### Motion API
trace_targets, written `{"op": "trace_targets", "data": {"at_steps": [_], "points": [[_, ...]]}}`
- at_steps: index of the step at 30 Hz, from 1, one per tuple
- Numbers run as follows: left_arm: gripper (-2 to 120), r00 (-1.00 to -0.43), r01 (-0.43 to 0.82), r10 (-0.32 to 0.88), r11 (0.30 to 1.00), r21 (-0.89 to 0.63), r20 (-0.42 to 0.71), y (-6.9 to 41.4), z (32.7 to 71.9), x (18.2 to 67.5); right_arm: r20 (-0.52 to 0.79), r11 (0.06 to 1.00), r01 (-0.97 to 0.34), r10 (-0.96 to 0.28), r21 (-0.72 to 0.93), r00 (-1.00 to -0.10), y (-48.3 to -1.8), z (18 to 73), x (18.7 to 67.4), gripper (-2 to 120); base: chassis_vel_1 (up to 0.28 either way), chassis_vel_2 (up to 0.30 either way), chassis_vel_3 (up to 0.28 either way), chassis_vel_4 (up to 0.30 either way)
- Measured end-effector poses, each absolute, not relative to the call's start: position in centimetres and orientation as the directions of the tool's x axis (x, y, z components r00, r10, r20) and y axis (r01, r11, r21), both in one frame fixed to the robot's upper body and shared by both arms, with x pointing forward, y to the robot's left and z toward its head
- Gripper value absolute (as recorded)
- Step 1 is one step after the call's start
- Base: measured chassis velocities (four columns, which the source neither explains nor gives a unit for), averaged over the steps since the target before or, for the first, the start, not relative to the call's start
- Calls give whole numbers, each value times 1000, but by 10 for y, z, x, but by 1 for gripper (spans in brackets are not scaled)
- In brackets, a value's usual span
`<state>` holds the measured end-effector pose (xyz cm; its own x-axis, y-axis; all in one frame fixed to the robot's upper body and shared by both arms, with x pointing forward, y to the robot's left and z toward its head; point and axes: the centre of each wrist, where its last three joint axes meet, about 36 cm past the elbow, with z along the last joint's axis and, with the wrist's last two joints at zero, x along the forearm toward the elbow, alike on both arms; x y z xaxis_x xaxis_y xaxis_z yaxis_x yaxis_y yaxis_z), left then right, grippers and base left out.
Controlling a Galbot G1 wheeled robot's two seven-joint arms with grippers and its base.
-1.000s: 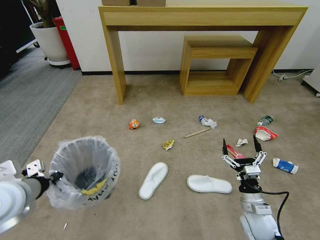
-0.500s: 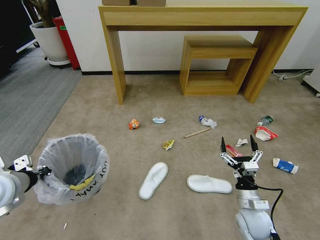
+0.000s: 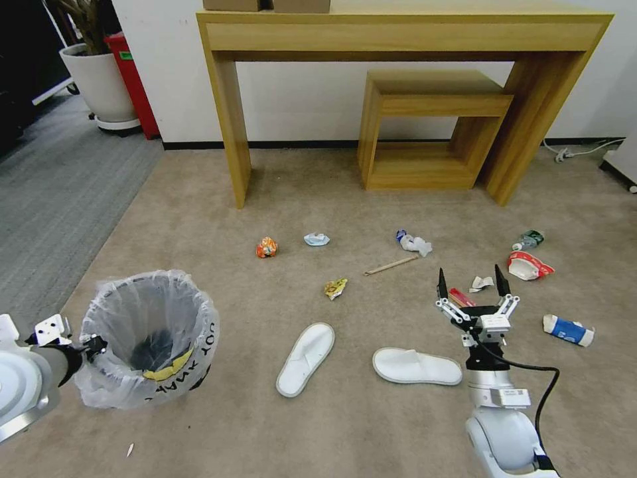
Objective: Pick up the trash bin and place the garbage on the floor into it.
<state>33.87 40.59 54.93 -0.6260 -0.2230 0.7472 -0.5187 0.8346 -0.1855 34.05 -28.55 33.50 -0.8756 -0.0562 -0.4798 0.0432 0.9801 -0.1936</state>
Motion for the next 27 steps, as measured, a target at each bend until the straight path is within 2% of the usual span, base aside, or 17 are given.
{"op": "trace_targets", "data": {"at_steps": [16, 27], "points": [[0, -629, -513, -221, 839, -184, 745, 396, 543, 335, -482, 980, -6, -104, -201, -870, -282, 330, 340, 100, 0, 0, 0, 0], [0, -632, -509, -223, 842, -180, 742, 390, 541, 332, -491, 980, -6, -105, -200, -865, -286, 330, 340, 100, -118, 102, 104, -111]]}}
